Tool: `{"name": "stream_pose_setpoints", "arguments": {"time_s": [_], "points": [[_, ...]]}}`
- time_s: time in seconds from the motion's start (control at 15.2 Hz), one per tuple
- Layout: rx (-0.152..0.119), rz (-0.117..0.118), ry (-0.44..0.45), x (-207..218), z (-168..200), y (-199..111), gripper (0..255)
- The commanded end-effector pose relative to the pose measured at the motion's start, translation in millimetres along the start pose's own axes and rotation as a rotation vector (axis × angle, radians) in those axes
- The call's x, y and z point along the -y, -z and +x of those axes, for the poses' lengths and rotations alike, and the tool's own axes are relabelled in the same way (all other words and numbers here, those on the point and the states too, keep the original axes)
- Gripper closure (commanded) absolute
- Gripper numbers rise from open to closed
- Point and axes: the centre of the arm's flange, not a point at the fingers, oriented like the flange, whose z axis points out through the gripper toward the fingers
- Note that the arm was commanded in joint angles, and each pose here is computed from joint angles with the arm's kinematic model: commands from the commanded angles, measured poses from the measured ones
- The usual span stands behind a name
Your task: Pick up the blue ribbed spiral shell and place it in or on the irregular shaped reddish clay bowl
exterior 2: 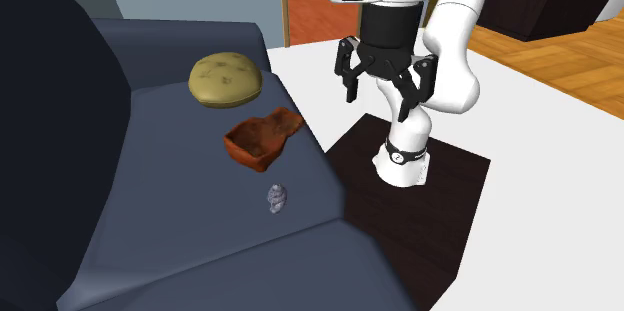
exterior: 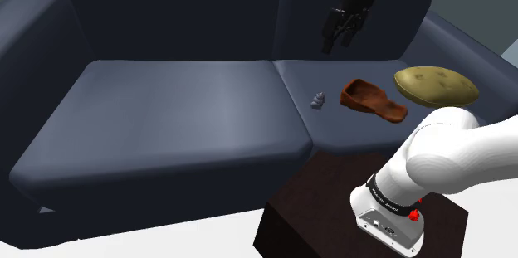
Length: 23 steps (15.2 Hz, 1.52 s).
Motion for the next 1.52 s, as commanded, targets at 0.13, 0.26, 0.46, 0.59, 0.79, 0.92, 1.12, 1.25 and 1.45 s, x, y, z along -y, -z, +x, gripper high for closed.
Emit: {"name": "stream_pose_setpoints", "arguments": {"time_s": [0.13,0.26,0.46,0.59,0.79,0.92,1.12,1.25,1.45], "points": [[-0.018,-0.026,-0.005,-6.9,-0.5,-24.0,0],[-0.036,-0.052,-0.011,-14.3,-0.5,-47.8,0],[-0.064,-0.091,-0.019,-26.7,0.1,-83.2,0],[-0.082,-0.117,-0.024,-35.7,1.1,-106.5,0],[-0.109,-0.155,-0.032,-50.4,3.1,-140.9,0],[-0.128,-0.181,-0.038,-60.9,4.9,-163.5,0],[-0.155,-0.220,-0.046,-77.8,8.3,-196.8,0],[-0.173,-0.246,-0.051,-89.7,11.0,-218.5,0],[-0.201,-0.285,-0.059,-108.8,15.7,-250.4,0]]}}
